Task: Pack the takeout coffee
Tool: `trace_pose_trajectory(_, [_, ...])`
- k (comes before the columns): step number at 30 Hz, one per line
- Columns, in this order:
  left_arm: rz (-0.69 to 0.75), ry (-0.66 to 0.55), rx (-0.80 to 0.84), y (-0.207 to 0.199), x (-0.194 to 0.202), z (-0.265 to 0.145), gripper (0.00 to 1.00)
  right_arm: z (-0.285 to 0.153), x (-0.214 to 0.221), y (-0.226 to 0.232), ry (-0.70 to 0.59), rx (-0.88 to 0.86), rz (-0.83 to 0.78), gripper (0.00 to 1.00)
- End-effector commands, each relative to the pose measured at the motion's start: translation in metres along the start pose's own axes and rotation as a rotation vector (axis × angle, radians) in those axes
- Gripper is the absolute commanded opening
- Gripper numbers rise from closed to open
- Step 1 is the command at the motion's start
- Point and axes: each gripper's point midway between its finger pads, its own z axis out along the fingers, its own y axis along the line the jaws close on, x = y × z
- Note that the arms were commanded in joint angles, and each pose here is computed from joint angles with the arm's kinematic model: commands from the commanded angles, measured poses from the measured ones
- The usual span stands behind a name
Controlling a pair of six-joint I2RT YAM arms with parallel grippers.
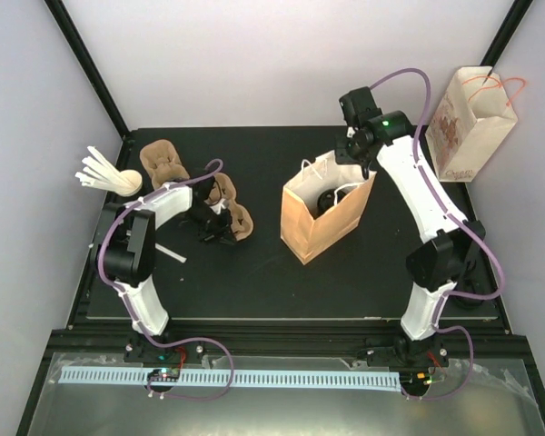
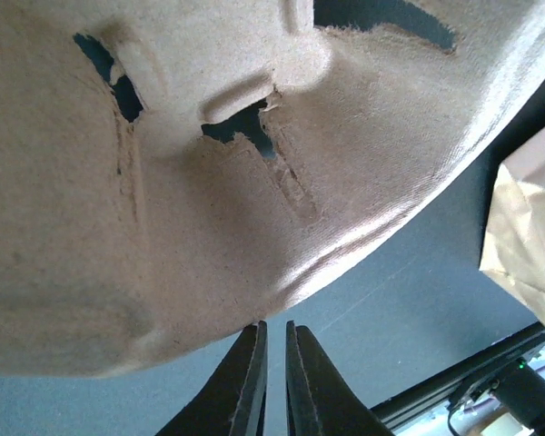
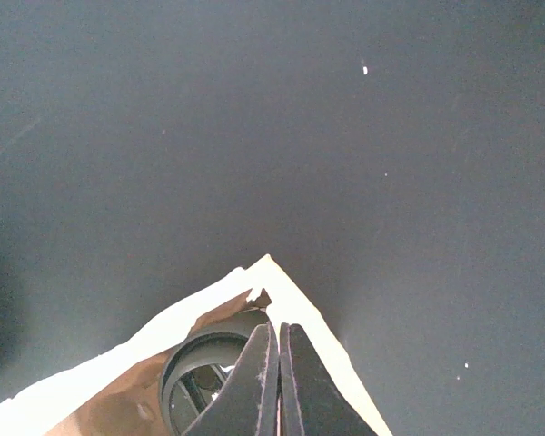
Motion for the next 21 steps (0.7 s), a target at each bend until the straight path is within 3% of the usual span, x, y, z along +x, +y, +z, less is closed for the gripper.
trace_pose_trajectory(1, [0.029, -0.066, -0.004, -0.01, -0.028, -0.003, 0.1, 0.0, -0.028, -0.012, -0.076, 0.022, 0.059, 0.01])
trace_pose_trajectory(12, [0.085, -0.172, -0.021, -0.037, -0.093, -0.017, 0.13, 0.016, -0.053, -0.05, -0.069, 0.108, 0.092, 0.04])
trace_pose_trajectory(21, [0.178, -0.223, 0.023, -0.076, -0.096, -0.058, 0.26, -0.015, -0.051, -0.047, -0.089, 0.045, 0.071, 0.39])
